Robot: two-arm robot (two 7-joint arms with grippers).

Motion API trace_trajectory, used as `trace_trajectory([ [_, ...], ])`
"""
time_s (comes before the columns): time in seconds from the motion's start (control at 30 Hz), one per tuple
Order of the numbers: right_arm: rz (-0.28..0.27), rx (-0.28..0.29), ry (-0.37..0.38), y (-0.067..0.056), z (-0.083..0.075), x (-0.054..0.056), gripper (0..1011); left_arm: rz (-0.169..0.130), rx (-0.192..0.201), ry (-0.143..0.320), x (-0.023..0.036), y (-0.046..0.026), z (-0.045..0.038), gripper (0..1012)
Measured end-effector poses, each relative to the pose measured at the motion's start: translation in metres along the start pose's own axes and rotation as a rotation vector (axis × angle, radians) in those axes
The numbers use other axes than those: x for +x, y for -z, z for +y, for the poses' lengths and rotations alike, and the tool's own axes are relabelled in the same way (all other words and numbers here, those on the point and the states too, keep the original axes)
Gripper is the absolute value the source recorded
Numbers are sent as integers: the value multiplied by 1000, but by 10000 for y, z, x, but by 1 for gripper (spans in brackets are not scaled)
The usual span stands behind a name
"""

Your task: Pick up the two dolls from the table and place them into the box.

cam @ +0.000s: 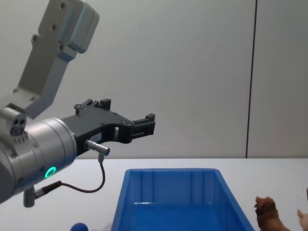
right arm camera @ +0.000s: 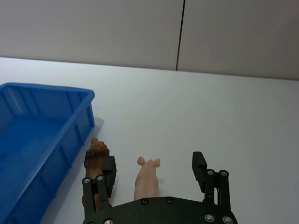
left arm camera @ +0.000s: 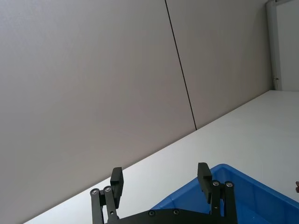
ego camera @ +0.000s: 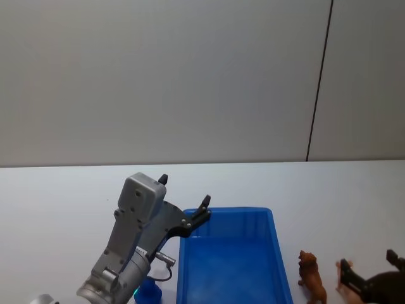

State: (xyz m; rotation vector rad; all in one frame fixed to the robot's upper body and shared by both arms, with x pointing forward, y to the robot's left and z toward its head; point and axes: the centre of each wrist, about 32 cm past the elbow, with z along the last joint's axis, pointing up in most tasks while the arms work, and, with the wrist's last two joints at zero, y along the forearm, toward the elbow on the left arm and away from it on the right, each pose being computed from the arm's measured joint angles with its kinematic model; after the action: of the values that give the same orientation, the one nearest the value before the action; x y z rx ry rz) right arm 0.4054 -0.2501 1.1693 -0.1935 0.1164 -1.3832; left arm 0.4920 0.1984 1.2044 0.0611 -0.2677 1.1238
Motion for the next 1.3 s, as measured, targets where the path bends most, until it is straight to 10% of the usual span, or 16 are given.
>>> trace_trajectory([
  [0.7,29,-73,-21,291,52,8,995,0,0,0,0,0,0,1003],
  [1.3,29,-102,-12,416,116,17,487,0,0,0,0,0,0,1003],
])
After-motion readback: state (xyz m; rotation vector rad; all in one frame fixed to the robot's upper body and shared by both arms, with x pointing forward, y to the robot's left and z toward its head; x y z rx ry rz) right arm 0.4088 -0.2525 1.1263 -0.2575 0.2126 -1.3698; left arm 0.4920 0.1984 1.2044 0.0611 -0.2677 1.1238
